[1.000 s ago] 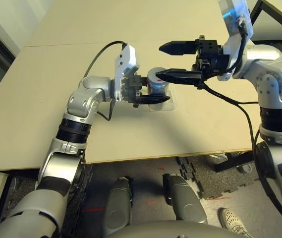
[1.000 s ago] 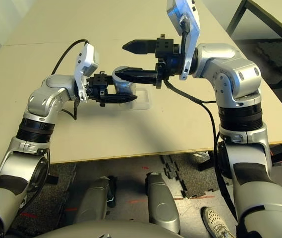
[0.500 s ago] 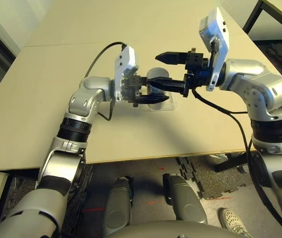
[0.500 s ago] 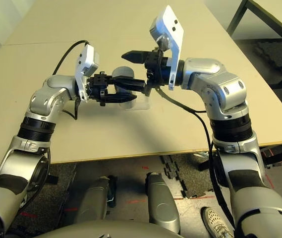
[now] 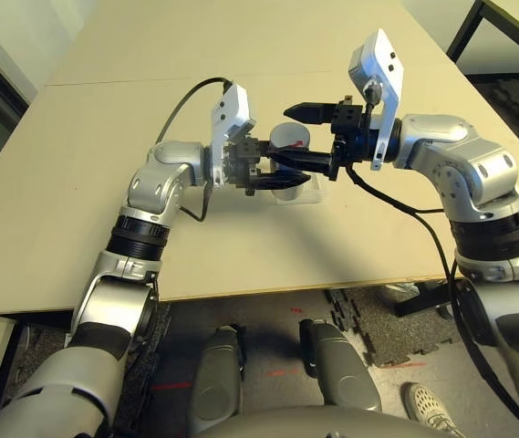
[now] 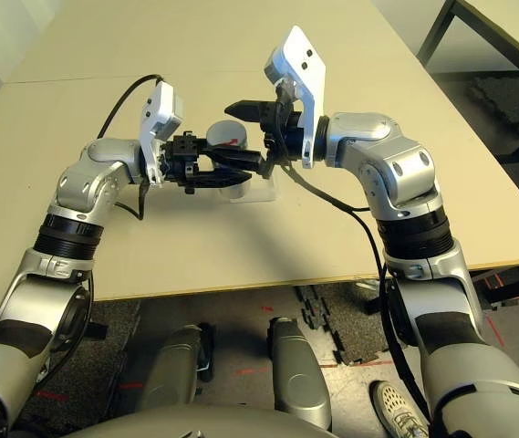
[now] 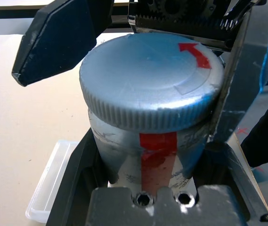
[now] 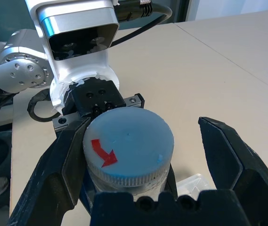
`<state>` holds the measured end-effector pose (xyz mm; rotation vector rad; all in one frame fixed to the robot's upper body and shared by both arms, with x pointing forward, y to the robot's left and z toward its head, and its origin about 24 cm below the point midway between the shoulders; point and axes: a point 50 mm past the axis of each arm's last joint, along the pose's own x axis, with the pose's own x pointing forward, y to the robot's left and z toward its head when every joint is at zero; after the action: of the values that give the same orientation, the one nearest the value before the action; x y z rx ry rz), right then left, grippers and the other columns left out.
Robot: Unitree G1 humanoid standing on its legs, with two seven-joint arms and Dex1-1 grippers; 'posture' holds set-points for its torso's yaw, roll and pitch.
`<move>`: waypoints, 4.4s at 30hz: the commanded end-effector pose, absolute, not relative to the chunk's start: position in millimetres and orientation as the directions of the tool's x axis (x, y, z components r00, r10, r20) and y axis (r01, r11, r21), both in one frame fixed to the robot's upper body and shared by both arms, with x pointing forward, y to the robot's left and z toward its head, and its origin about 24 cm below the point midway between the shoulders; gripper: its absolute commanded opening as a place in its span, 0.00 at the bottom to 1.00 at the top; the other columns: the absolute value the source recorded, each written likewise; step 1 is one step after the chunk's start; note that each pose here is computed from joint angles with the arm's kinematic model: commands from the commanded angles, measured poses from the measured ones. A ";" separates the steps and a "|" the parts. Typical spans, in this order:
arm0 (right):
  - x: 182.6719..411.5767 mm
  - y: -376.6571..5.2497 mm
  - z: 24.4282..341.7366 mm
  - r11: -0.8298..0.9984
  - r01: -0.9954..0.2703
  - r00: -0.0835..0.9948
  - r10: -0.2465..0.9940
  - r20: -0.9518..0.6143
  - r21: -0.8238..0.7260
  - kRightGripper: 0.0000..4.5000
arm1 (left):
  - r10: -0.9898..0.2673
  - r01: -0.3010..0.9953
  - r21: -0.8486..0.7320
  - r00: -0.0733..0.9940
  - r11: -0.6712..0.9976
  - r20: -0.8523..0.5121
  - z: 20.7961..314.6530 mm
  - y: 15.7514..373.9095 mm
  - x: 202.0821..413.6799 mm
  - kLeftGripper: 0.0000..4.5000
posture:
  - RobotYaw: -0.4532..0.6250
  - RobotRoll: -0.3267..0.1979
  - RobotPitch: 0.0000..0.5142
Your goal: Pour the medicine from the bottle into the box.
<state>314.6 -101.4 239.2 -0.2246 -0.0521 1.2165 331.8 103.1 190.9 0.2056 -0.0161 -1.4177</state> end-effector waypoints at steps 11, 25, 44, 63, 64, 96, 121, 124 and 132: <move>309.4 -143.1 245.1 0.462 -0.871 0.479 0.875 -0.077 -0.169 1.00 | -0.980 0.979 0.150 0.158 0.139 -0.118 187.5 107.0 332.9 0.56 | 0.28 0.62 0.31; 288.1 -156.0 243.4 0.461 -0.881 0.471 0.877 -0.100 -0.109 1.00 | -0.979 0.977 0.154 0.166 0.147 -0.120 189.1 108.5 338.8 0.56 | 0.26 0.62 0.30; 305.3 -102.5 244.6 0.357 -0.922 0.369 0.927 -0.065 -0.148 1.00 | -0.981 0.978 0.154 0.157 0.139 -0.113 188.7 103.1 338.5 0.56 | 0.27 0.62 0.30; 308.3 -119.1 243.5 0.428 -0.890 0.443 0.894 -0.071 -0.159 1.00 | -0.981 0.978 0.146 0.162 0.146 -0.108 186.9 103.4 338.8 0.56 | 0.26 0.62 0.31; 307.0 -120.8 243.2 0.429 -0.889 0.444 0.893 -0.074 -0.157 1.00 | -0.981 0.978 0.147 0.163 0.146 -0.108 187.1 103.5 338.9 0.56 | 0.26 0.62 0.31; 287.5 -130.9 245.6 0.424 -0.898 0.434 0.897 -0.085 -0.118 1.00 | -0.981 0.978 0.155 0.156 0.137 -0.116 188.8 102.9 342.4 0.56 | 0.23 0.62 0.28; 309.0 -98.8 242.9 0.324 -0.937 0.338 0.936 -0.101 -0.129 0.91 | -0.980 0.978 0.147 0.162 0.145 -0.112 182.6 103.3 341.2 0.56 | 0.27 0.62 0.30; 307.8 -97.5 244.0 0.316 -0.939 0.330 0.939 -0.098 -0.132 0.70 | -0.980 0.979 0.145 0.164 0.146 -0.116 181.0 104.0 340.7 0.56 | 0.27 0.62 0.30; 304.9 -95.7 250.9 0.310 -0.939 0.323 0.944 -0.073 -0.147 0.57 | -0.975 0.978 0.139 0.174 0.155 -0.137 175.0 106.4 342.6 0.56 | 0.26 0.62 0.30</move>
<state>308.8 -100.5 242.9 -0.1552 0.0054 1.2225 342.3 104.7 185.9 0.2057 -0.0327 -1.4023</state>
